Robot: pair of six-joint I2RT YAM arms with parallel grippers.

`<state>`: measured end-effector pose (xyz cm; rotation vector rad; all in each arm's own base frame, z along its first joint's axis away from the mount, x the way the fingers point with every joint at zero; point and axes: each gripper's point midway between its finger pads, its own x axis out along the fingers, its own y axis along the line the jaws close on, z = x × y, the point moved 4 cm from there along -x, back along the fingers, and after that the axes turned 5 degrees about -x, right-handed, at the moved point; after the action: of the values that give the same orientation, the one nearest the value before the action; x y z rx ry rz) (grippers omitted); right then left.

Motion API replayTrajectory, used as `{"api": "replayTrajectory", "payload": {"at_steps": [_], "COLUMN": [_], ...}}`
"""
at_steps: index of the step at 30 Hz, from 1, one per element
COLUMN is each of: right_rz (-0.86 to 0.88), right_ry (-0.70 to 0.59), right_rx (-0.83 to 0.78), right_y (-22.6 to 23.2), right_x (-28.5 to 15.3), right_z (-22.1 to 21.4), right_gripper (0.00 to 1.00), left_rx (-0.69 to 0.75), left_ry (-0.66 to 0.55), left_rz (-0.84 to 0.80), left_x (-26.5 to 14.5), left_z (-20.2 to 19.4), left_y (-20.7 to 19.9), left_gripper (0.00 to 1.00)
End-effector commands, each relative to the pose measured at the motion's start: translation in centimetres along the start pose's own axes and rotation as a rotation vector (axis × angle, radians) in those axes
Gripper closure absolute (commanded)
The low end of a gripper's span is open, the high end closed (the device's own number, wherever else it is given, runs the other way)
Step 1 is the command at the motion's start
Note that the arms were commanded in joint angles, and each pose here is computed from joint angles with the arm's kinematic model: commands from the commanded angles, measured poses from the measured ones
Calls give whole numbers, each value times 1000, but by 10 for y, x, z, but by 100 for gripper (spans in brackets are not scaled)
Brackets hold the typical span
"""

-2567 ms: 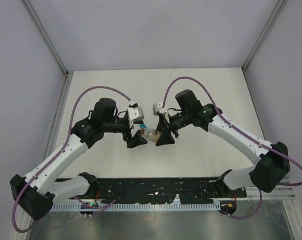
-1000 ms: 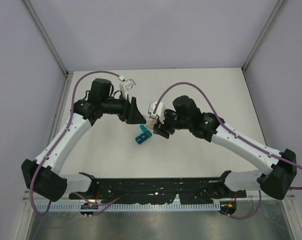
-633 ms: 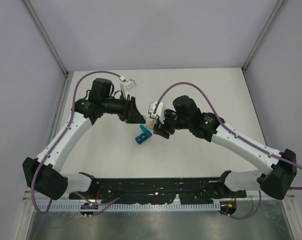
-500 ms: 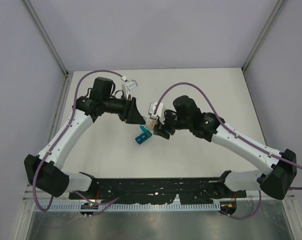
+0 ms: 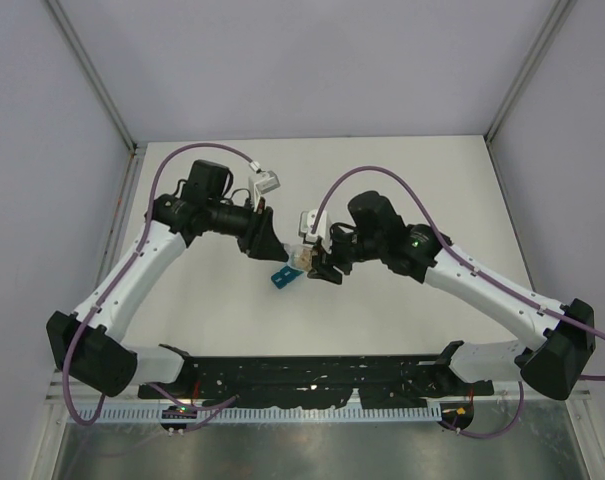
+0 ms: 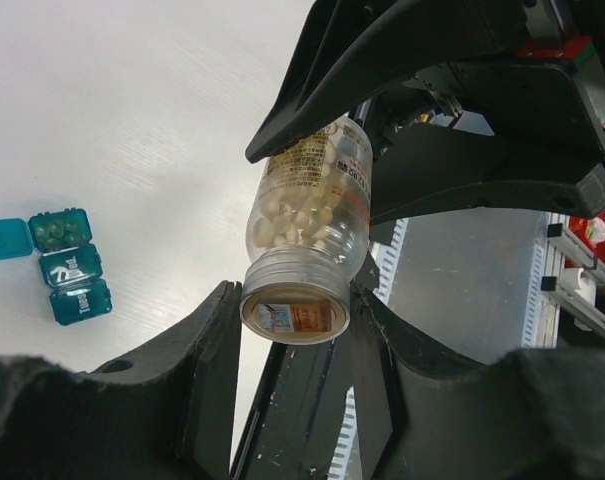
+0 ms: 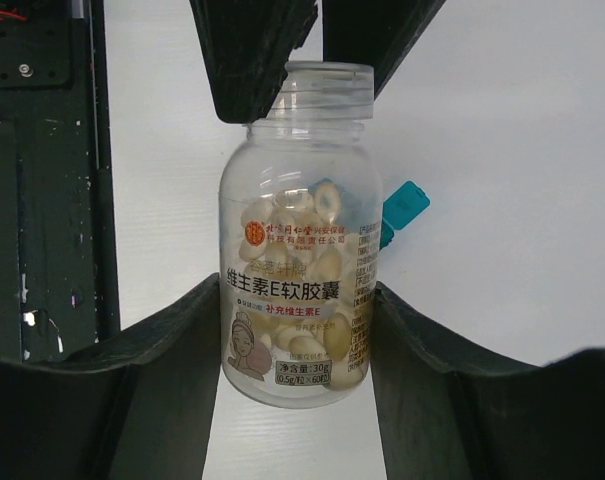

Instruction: Sort the pills into containers

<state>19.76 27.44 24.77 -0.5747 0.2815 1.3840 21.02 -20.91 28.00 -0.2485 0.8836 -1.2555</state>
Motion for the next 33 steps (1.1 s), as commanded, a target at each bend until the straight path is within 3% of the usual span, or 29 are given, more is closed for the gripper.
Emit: {"api": "replayTrajectory", "payload": {"at_steps": [1,23,29,33], "right_rz": [143,465,520,521], "right_ry": [-110,-213,-206,-200], "right_rx": [-39,136,161,163], "right_y": [17,30,34,34], "right_x": [-5,-2,1,1], "right_z": [23,25,22,21], "right_gripper": [95,94,94,95], "left_rx": [164,572,667,676], "left_ry": [-27,-93,-94,-91], "left_rz": [-21,-53,-67,-56], "left_x": [-5,9,13,13], "left_z": [2,-16,-19,-19], "left_y": [-8,-31,-37,-36], "left_gripper": [100,100,87,70]}}
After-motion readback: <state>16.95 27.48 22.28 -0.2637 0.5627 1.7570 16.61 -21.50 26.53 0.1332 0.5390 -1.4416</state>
